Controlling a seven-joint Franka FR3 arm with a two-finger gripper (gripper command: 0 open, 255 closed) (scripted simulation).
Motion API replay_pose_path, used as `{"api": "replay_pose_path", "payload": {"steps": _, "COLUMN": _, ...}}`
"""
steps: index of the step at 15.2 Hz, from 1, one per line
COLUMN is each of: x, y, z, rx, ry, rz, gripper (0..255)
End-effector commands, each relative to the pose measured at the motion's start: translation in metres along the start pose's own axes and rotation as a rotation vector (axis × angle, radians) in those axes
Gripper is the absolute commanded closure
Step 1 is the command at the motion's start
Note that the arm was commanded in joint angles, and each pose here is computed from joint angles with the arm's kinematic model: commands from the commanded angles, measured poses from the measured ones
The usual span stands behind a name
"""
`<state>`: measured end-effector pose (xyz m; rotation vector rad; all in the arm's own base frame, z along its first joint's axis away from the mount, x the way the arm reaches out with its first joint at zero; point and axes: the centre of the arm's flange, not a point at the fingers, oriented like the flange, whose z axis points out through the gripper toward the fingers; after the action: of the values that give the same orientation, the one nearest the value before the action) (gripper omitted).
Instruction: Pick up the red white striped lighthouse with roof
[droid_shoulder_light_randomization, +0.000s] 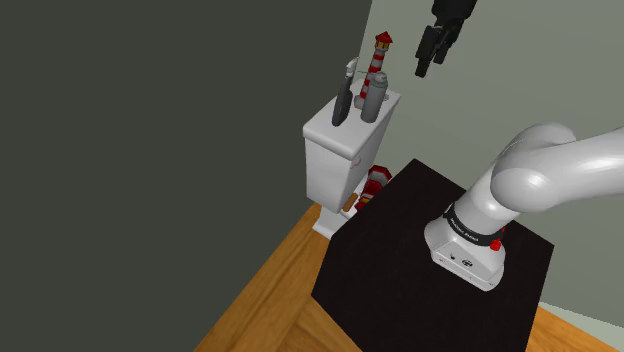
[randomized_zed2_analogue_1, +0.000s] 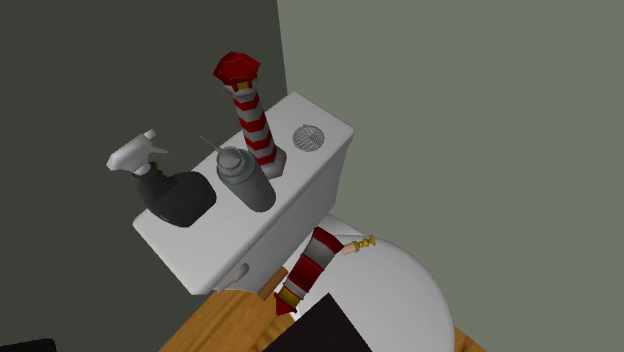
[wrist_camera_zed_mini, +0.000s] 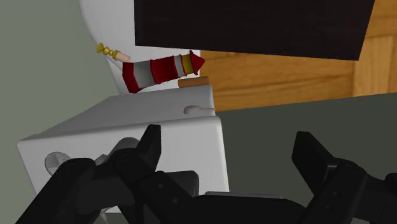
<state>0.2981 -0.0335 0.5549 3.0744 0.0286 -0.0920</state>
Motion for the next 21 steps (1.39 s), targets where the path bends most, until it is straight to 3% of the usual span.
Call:
{"api": "replay_pose_path", "payload": {"steps": 1, "x": 0.000, "y": 0.000, "z": 0.000, "rx": 0.000, "ry": 0.000, "rz": 0.000, "gripper": 0}}
{"api": "replay_pose_path", "payload": {"steps": 21, "x": 0.179, "y": 0.133, "z": 0.051, "rx": -0.202, "ry": 0.151, "rz": 0.342, "gripper": 0}}
